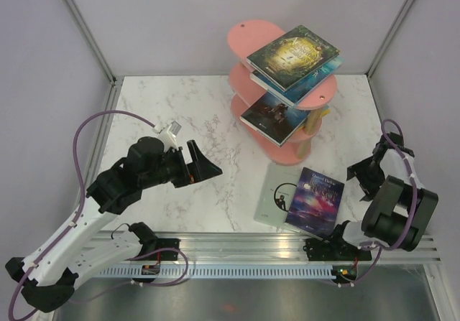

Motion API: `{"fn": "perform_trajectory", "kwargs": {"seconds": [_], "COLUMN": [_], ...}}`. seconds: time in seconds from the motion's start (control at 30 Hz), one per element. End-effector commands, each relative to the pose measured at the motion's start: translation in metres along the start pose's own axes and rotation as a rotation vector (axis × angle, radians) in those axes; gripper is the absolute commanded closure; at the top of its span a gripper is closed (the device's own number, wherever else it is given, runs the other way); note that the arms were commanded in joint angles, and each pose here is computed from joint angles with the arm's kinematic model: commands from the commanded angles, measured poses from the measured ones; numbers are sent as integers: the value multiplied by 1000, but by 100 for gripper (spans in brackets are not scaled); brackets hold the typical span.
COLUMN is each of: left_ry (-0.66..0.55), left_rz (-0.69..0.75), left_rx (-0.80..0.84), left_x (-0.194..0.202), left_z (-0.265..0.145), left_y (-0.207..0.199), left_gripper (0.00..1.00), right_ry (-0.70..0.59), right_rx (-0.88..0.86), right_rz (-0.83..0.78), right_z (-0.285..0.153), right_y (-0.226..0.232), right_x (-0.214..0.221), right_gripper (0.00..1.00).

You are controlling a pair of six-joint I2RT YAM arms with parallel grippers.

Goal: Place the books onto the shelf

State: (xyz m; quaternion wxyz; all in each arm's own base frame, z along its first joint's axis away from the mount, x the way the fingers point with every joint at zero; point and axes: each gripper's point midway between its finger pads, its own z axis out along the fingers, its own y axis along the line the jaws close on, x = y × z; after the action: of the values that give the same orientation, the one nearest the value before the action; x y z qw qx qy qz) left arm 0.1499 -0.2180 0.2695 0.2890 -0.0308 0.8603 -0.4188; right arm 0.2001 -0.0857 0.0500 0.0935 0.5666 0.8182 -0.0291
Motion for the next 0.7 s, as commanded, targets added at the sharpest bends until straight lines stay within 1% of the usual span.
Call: {"fn": "perform_trajectory", "kwargs": {"seconds": [0.0,0.13,0.17,0.23,0.27,0.33,0.37,0.43,0.47,0.5,0.53,0.67], "left_ry": [-2,-9,-11,-24,-24,-26,-19,-19,-19,-10,0,61], "left_rz": [-19,-29,-37,-56,-65,-76,-75,-68,-68,-67,-67,-70], "left_rx": [55,44,35,19,9,-4,-14,-29,-37,-56,-62,-108], "left_x": [0,4,6,7,9,10,12,12,11,12,13,22], "left_z": [-8,-12,-12,-11,-10,-8,-6,-3,-1,4,7,25], "left_y": [-13,-5,-1,5,10,14,17,21,22,25,26,38], "left_gripper": [0,0,0,0,0,0,0,0,0,0,0,0], "right_ry": [50,85,111,124,148,138,186,198,231,249,280,335], "right_rx": [28,15,21,17,15,-5,-30,-88,-99,-161,-167,-250], "right_rz": [-46,-50,-62,-69,-103,-112,-157,-135,-176,-176,-182,-204], "right_z": [28,44,48,53,56,58,60,60,61,58,57,42], "right_y": [-5,-6,-10,-9,-10,-4,-2,13,13,25,27,49], "right_x": [2,15,27,39,54,67,92,111,136,147,171,215], "right_gripper": [15,13,14,13,13,13,12,12,12,12,12,11]}}
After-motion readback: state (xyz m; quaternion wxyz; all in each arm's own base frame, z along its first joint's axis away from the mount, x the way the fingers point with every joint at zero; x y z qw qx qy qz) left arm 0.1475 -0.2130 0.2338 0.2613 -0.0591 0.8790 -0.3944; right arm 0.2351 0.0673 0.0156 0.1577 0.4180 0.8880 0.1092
